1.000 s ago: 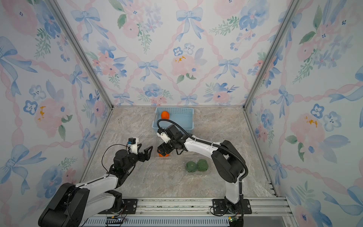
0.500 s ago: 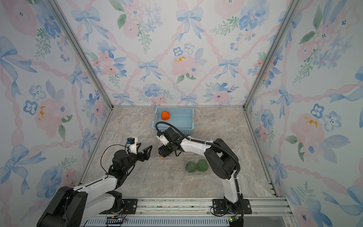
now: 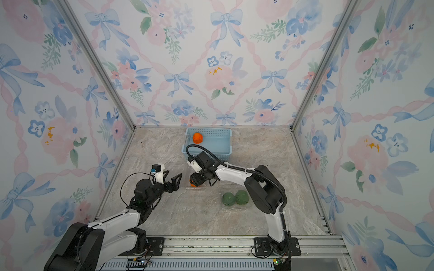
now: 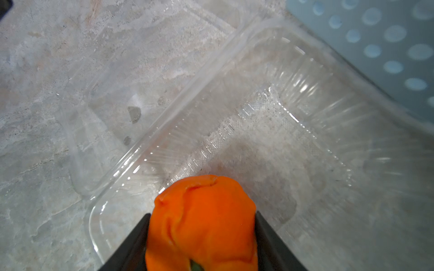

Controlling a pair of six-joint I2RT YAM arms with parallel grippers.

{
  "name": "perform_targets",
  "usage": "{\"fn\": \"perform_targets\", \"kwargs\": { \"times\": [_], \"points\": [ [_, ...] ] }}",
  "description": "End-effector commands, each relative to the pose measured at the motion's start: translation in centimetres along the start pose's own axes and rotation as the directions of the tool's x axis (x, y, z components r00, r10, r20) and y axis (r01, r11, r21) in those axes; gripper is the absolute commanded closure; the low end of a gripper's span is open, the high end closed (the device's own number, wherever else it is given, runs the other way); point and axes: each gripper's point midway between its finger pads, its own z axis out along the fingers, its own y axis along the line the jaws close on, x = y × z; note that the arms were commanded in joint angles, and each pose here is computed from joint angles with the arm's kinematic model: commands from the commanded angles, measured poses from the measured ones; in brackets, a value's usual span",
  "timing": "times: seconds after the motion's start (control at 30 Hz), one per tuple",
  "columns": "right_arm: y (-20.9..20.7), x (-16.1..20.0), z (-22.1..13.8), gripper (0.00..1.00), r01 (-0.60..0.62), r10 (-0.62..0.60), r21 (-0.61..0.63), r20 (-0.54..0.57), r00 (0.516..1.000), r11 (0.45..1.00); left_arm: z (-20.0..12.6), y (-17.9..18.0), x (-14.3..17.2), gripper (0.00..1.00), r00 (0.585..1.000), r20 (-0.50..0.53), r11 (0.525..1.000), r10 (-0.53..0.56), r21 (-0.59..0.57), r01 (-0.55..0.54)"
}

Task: Take oranges out of containers
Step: Pick up the orange from the packing box, then place the orange in the basket.

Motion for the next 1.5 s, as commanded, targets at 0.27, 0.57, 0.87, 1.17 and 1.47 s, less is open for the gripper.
{"fn": "perform_targets", "kwargs": {
  "times": [0.27,0.57,0.87,1.17,1.47],
  "points": [
    [-2.0,-12.0,-10.1,0.44,-0.007,0.015,-0.024,0.389,0.921,1.0,-0.3,0.0,-0.1,0.09,1.0,0.013,1.0,-0.008,0.008,0.008],
    [-17.0,-15.6,-9.2,0.44,-0.268,0.16,0.215,0.416,0.895,0.939,-0.6,-0.1,-0.4,0.09,1.0,0.03,1.0,-0.004,0.006,0.004],
    [-24.1,-15.0,-3.7,0.44,-0.326,0.215,0.31,0.343,0.914,0.893,-0.7,-0.3,-0.8,0.09,0.999,0.044,1.0,0.003,0.009,-0.004],
    [-24.7,-15.0,-4.0,0.12,-0.349,0.231,0.27,0.387,0.893,0.898,-0.5,-1.3,-3.4,0.09,0.995,0.09,0.998,0.053,0.022,-0.055],
    [-19.2,-11.7,-17.6,0.26,-0.323,0.144,0.265,0.529,0.837,0.908,2.4,-7.6,-9.6,0.09,0.967,0.133,0.97,0.218,0.082,-0.23]
  ]
}}
